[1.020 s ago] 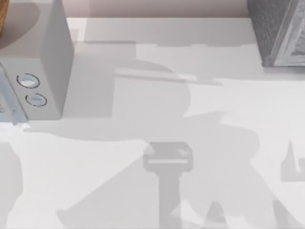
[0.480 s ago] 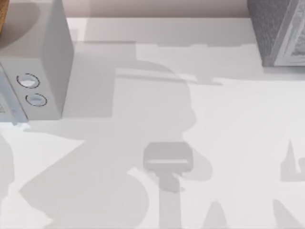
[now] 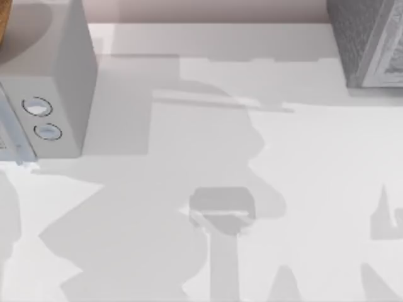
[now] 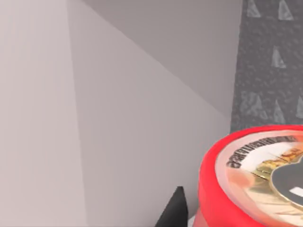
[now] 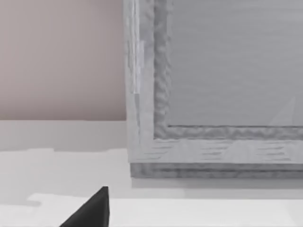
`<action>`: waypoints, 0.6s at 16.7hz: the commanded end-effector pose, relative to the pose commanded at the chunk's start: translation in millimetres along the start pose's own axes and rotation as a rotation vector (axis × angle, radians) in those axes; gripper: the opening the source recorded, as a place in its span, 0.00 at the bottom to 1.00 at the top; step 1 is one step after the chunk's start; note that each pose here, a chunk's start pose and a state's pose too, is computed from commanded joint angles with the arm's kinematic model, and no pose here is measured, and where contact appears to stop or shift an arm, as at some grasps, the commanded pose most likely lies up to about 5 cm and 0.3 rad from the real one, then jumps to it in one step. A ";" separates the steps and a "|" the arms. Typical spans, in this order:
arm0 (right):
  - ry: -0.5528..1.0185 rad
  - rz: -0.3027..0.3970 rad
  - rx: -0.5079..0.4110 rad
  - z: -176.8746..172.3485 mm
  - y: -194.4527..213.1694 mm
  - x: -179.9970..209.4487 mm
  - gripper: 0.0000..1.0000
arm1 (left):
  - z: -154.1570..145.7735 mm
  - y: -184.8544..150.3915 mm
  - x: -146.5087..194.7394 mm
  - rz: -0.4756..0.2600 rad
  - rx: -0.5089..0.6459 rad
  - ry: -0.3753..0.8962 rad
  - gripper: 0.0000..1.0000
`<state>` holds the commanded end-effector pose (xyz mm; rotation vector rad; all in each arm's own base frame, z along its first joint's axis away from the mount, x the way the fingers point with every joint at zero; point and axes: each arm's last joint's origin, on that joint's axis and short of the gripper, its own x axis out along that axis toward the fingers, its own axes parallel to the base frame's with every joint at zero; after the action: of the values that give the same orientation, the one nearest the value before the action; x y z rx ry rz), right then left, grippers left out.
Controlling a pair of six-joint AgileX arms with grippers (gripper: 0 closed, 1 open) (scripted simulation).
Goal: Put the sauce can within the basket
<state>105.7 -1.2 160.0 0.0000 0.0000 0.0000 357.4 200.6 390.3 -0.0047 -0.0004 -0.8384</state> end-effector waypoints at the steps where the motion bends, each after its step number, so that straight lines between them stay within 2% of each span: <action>1: 0.000 0.000 0.000 0.0 0.0 0.0 1.00 | -1.9 0.2 6.3 0.002 0.007 -0.001 0.00; 4: 0.000 0.000 0.000 0.0 0.0 0.0 1.00 | -10.0 -0.9 32.2 0.002 0.016 -0.004 0.00; 8: 0.000 0.000 0.000 0.0 0.0 0.0 1.00 | -13.7 -0.3 35.9 0.003 0.005 -0.003 0.00; 10: 0.000 0.000 0.000 0.0 0.0 0.0 1.00 | -13.7 -0.3 35.9 0.003 0.005 -0.003 0.15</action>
<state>105.7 -1.2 160.0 0.0000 0.0000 0.0000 381.2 173.7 376.6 -0.0010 -0.0055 -0.8349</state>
